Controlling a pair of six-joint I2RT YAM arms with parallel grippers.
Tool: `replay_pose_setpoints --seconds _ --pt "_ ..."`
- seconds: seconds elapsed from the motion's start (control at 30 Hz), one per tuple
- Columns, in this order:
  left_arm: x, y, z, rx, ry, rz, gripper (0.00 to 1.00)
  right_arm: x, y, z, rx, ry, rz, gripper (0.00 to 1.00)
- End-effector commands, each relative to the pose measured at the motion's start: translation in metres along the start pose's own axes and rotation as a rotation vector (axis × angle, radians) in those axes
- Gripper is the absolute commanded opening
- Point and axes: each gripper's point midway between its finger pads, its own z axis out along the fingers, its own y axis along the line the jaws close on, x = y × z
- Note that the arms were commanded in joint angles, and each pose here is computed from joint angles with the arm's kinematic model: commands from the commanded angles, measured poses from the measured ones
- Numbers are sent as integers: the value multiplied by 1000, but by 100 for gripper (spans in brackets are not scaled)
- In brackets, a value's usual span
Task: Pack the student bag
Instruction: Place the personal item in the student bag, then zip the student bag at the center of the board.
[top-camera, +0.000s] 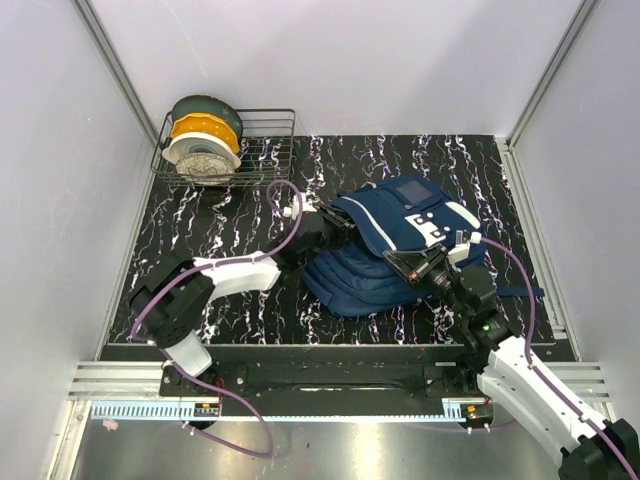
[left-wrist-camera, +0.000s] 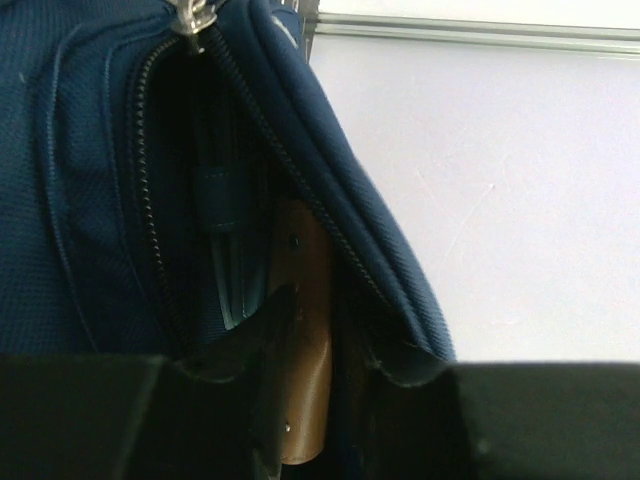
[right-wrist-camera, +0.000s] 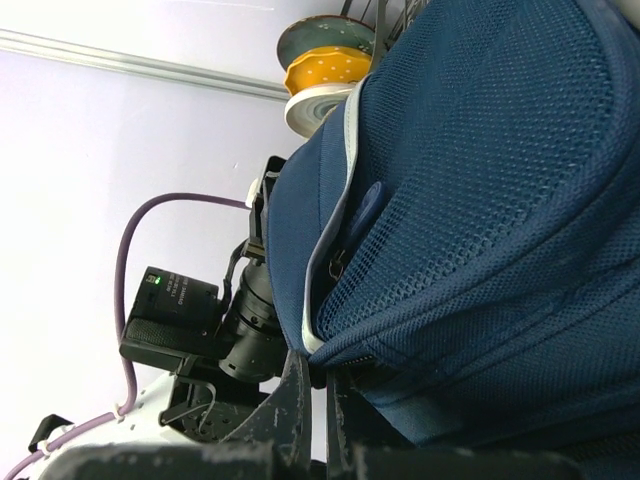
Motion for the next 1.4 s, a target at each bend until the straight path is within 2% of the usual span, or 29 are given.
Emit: replay_pose_setpoints --seconds 0.0,0.07,0.13,0.23,0.3,0.43,0.57,0.63,0.67,0.7,0.87,0.93,0.97,1.03,1.07,1.1,1.13,1.17,1.2,1.23,1.27,1.33,1.37 --pt "11 -87 -6 303 52 -96 38 20 45 -14 -195 115 -63 0" --pt "2 -85 -14 297 32 -83 52 19 39 -16 -182 103 -43 0" --pt "-8 -90 -25 307 10 -13 53 12 37 -17 -175 58 -24 0" --pt "-12 -79 -34 236 17 75 67 2 33 -21 -132 -6 -45 0" --pt "-10 -67 -41 204 40 115 70 -5 35 -23 -115 -40 -48 1" --pt "6 -32 -51 142 160 181 71 -9 30 -21 -81 -63 -27 1" --pt "16 -4 -69 108 231 250 69 -18 5 -22 59 -115 4 1" --pt "15 -3 -88 127 233 298 69 -26 -3 -32 140 -166 28 1" --pt "14 8 -94 90 235 355 69 -31 -28 -41 260 -206 31 1" --pt "12 -3 -106 120 223 392 69 -33 -32 -46 286 -223 33 2" --pt "-6 0 -144 78 152 596 73 -35 -49 -62 356 -265 70 10" --pt "-12 1 -150 76 133 646 73 -32 -60 -66 415 -252 75 18" --pt "-14 -2 -152 85 121 661 77 -31 -61 -67 431 -244 77 33" --pt "-20 -7 -149 81 103 726 80 -30 -61 -74 466 -237 65 48" --pt "-22 -6 -144 70 110 761 83 -31 -59 -77 475 -239 53 62" --pt "-22 -23 -141 103 119 793 85 -35 -47 -81 461 -243 28 67" --pt "-24 -23 -136 96 140 868 86 -38 -48 -88 496 -258 10 70" --pt "-25 -14 -122 56 179 898 86 -40 -46 -92 512 -265 -2 78" --pt "-31 -34 -115 84 186 919 88 -43 -36 -95 503 -266 -21 83" --pt "-35 -34 -108 80 210 956 88 -43 -35 -98 518 -263 -31 93" --pt "-40 -28 -92 54 235 946 88 -44 -35 -99 531 -263 -33 94" --pt "-56 -51 -81 135 232 934 89 -43 -38 -101 579 -253 -29 96" --pt "-61 -40 -68 126 269 919 90 -43 -41 -101 594 -253 -24 96"
